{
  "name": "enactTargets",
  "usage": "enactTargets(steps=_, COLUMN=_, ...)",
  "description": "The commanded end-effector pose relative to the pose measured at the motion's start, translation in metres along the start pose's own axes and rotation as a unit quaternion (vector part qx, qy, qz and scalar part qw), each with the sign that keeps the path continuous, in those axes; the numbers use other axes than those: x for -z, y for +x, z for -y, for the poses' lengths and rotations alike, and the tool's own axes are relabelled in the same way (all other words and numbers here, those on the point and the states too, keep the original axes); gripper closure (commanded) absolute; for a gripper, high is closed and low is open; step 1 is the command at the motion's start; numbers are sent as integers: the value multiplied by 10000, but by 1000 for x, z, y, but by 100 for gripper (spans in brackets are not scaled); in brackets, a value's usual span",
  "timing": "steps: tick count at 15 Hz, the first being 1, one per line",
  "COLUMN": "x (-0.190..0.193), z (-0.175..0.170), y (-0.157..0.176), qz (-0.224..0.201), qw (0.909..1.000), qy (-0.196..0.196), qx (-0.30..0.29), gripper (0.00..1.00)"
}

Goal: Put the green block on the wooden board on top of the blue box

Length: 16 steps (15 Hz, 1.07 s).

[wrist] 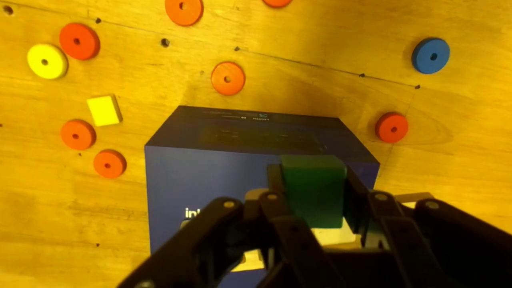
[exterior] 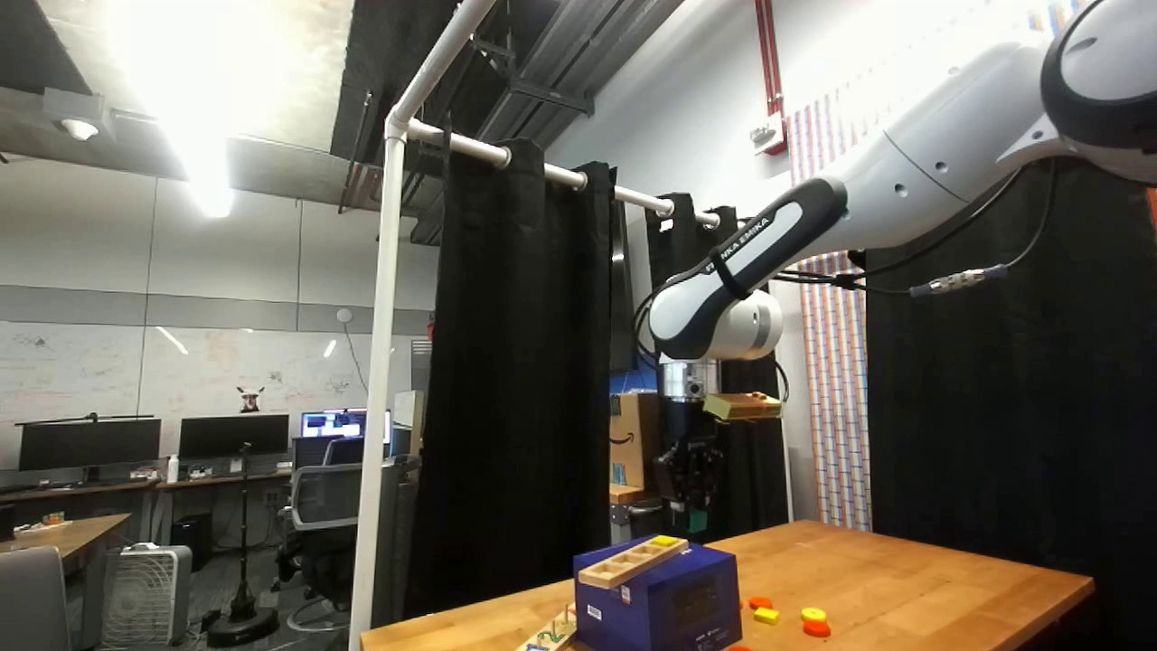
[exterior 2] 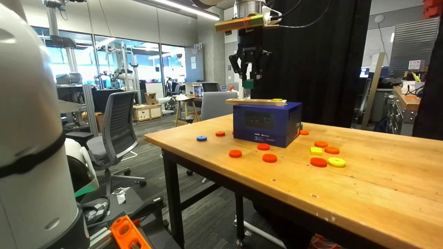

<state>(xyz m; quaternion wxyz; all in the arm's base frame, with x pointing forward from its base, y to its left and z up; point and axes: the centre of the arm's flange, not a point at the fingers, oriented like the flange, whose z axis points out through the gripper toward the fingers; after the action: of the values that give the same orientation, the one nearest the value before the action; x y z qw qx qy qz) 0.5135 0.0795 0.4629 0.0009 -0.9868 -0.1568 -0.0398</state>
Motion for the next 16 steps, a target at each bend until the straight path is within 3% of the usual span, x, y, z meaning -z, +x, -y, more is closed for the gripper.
enactTargets(steps=1, x=3, z=1, y=36, qz=62, qw=9996, qy=-83, qx=276, gripper=85)
enactTargets(steps=16, x=-26, z=-15, y=88, qz=407, qw=9969, qy=-280, qx=605, gripper=85)
